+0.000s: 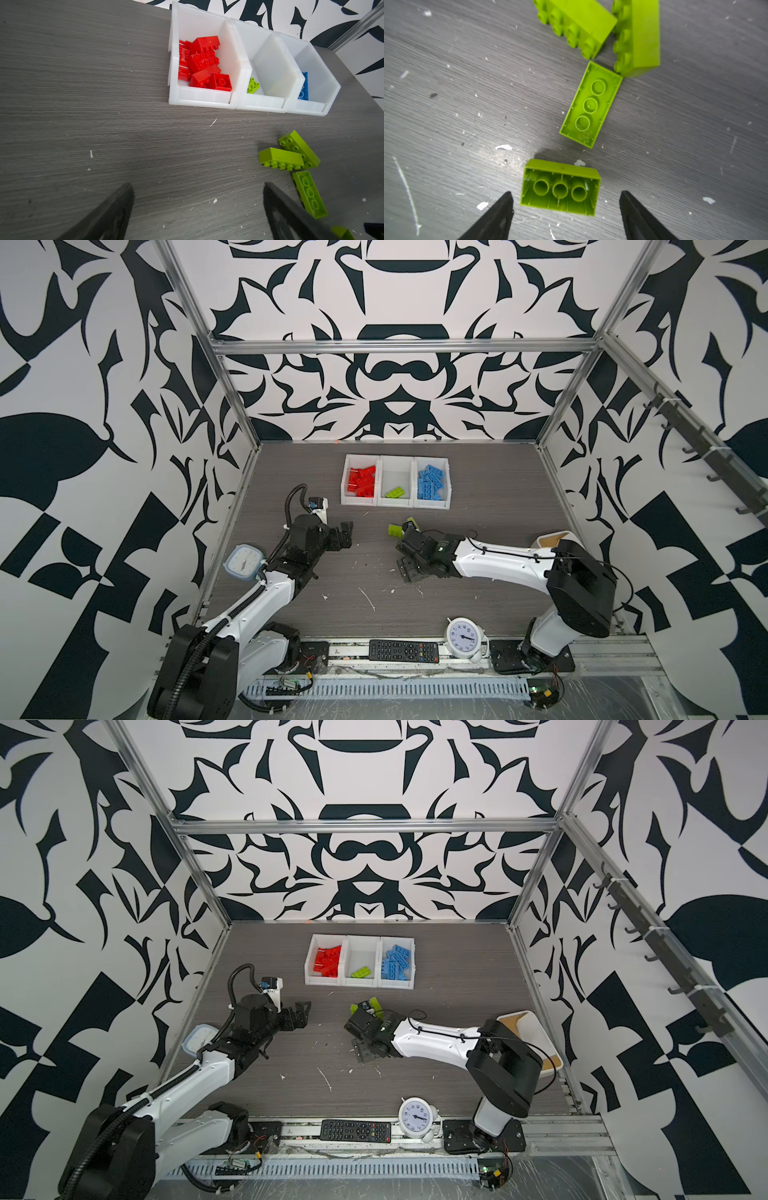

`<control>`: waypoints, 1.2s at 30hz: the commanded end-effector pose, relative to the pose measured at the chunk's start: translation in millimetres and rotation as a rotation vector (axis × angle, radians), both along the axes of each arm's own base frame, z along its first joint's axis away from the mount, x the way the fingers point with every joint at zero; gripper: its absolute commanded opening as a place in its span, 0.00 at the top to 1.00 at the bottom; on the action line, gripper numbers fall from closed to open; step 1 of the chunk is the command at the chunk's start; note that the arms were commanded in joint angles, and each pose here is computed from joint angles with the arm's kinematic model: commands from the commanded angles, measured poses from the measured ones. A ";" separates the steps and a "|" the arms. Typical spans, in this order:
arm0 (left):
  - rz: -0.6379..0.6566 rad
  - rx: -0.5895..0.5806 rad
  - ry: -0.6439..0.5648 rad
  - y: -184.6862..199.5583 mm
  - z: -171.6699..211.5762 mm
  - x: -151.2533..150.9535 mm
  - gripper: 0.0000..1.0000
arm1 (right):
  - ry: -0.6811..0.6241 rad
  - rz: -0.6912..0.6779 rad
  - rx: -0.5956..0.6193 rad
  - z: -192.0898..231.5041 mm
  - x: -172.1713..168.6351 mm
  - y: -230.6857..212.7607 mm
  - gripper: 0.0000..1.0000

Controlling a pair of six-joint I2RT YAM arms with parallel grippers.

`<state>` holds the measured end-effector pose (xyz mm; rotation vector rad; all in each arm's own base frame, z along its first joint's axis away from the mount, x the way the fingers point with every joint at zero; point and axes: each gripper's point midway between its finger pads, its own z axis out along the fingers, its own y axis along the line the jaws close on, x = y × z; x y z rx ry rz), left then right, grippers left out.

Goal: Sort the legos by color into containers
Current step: 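Lower the right gripper and close it on a lime-green 2x4 brick, then carry the lime-green brick into the middle compartment and open the right gripper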

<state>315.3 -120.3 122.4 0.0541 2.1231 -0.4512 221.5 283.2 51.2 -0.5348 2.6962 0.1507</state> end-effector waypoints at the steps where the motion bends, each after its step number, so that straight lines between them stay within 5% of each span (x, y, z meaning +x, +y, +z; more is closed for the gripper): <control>1: -0.018 -0.048 -0.023 -6.6 10.3 3.1 0.00 | -0.027 0.022 0.029 12.5 4.6 14.6 0.17; 15: 0.020 -0.014 -0.022 2.7 6.6 4.1 0.00 | -0.017 0.015 -0.031 -8.3 7.7 12.0 0.17; 27: 0.040 -0.001 -0.029 7.3 7.3 3.9 0.00 | 0.003 0.037 -0.058 -17.5 6.5 13.0 0.30; 36: 0.038 -0.001 -0.024 6.8 7.4 4.4 0.00 | -0.077 0.051 0.001 25.3 15.9 18.7 0.38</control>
